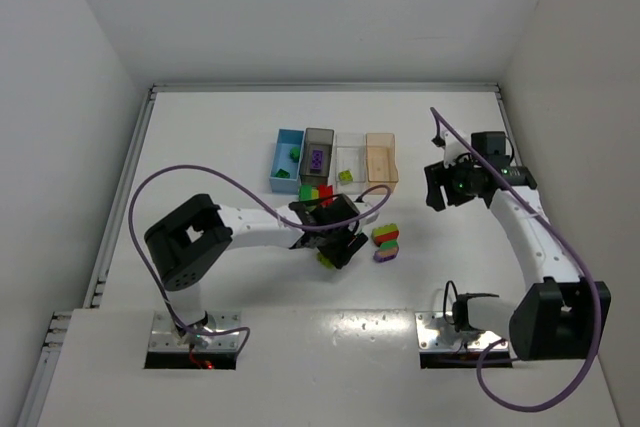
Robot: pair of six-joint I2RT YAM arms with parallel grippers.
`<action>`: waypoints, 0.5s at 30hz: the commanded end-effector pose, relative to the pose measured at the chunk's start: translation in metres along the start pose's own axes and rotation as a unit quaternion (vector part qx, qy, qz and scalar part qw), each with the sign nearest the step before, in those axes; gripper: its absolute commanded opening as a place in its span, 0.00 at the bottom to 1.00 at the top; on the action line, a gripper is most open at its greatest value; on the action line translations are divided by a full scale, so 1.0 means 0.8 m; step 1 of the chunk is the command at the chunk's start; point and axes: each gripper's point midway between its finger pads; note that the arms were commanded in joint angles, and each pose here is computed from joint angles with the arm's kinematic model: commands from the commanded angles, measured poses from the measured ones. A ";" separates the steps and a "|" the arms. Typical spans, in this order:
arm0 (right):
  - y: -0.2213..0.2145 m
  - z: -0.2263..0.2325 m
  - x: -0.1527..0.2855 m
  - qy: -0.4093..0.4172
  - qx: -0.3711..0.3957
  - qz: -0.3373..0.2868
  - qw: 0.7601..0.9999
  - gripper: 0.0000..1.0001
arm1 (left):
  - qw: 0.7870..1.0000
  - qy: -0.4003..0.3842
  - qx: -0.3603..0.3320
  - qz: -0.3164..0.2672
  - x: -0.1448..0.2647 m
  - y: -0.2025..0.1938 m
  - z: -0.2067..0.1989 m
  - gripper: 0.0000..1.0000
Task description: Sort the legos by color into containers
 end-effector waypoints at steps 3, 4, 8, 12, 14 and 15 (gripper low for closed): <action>0.001 0.002 -0.006 0.019 -0.005 -0.007 1.000 0.66 | 0.999 0.006 -0.008 -0.039 0.005 0.032 -0.007 0.48; -0.002 0.003 -0.011 0.032 -0.013 -0.004 0.999 0.65 | 0.999 0.004 -0.008 -0.044 0.010 0.036 -0.009 0.34; 0.008 0.029 -0.019 0.104 -0.031 -0.012 0.994 0.65 | 0.997 0.010 -0.047 -0.061 0.031 0.030 -0.002 0.23; 0.019 0.095 -0.024 0.272 -0.060 -0.026 0.960 0.65 | 0.987 -0.010 -0.136 -0.086 0.066 0.015 -0.029 0.14; 0.027 0.123 -0.021 0.346 -0.079 -0.041 0.934 0.67 | 0.981 -0.014 -0.166 -0.103 0.088 0.014 -0.033 0.12; 0.027 0.133 -0.026 0.373 -0.085 -0.034 0.923 0.67 | 0.979 -0.010 -0.176 -0.098 0.090 0.004 -0.030 0.12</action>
Point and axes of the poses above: each gripper's point midway between its finger pads, its own x axis back along the fingers, its own z axis along the line the jaws close on, y = z × x, and after that the axes turned 12 degrees about x, right-handed
